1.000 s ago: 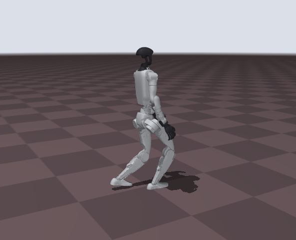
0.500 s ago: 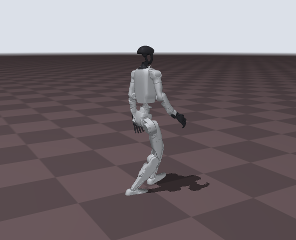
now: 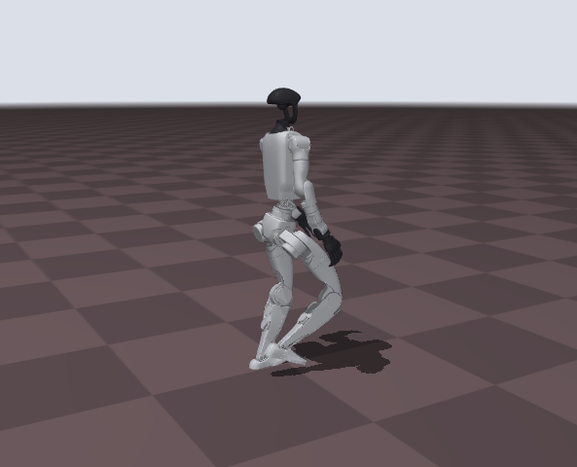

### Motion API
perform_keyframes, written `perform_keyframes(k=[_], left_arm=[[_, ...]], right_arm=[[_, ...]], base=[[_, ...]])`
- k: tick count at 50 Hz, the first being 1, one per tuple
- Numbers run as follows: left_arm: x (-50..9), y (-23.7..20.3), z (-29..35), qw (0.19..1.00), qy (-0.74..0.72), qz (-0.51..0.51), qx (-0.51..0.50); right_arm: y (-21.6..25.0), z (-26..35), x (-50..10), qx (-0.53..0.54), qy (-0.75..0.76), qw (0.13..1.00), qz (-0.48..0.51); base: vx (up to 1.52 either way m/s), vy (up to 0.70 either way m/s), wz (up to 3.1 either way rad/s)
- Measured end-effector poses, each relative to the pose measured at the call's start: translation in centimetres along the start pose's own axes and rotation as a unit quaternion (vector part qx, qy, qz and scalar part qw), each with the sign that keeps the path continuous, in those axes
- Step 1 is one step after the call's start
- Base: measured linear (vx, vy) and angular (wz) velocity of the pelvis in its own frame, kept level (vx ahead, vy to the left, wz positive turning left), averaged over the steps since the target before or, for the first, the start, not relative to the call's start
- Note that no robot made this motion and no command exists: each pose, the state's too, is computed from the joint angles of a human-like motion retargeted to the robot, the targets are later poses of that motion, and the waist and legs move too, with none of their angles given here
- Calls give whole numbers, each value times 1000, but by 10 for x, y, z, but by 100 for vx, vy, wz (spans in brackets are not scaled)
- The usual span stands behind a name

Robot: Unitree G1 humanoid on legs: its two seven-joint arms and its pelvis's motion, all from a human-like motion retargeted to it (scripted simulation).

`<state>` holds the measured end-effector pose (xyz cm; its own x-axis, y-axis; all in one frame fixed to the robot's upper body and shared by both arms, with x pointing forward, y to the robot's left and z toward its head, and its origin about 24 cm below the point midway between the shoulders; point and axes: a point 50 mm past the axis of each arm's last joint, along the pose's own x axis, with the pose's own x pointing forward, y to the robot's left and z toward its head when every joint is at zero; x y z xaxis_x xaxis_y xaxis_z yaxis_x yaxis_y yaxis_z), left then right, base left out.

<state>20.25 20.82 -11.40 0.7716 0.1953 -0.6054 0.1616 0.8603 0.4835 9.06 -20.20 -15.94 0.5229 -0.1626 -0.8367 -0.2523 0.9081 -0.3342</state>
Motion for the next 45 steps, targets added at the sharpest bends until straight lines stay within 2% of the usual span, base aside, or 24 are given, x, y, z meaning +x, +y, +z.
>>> perform_keyframes(k=[5,12,20,28,38,45], left_arm=[[10,12,37,998,-64,24,-4],[10,8,49,994,-102,9,29],[-17,-27,-23,996,3,-69,62],[-59,-48,-95,976,126,-142,103],[-101,-46,-148,963,220,-144,68],[-115,-47,-162,958,259,-122,27]], right_arm=[[-7,-11,-2,8,22,1000,-21],[-8,-22,-6,5,39,999,-31],[-7,-15,-4,2,21,999,-36],[-18,37,7,-13,-73,996,-55],[-32,110,10,-15,-198,978,-65],[-29,121,8,-31,-222,973,-51]], base=[[0,0,0],[-1,0,1],[0,0,0],[-1,-2,11],[0,1,28],[2,3,46]])
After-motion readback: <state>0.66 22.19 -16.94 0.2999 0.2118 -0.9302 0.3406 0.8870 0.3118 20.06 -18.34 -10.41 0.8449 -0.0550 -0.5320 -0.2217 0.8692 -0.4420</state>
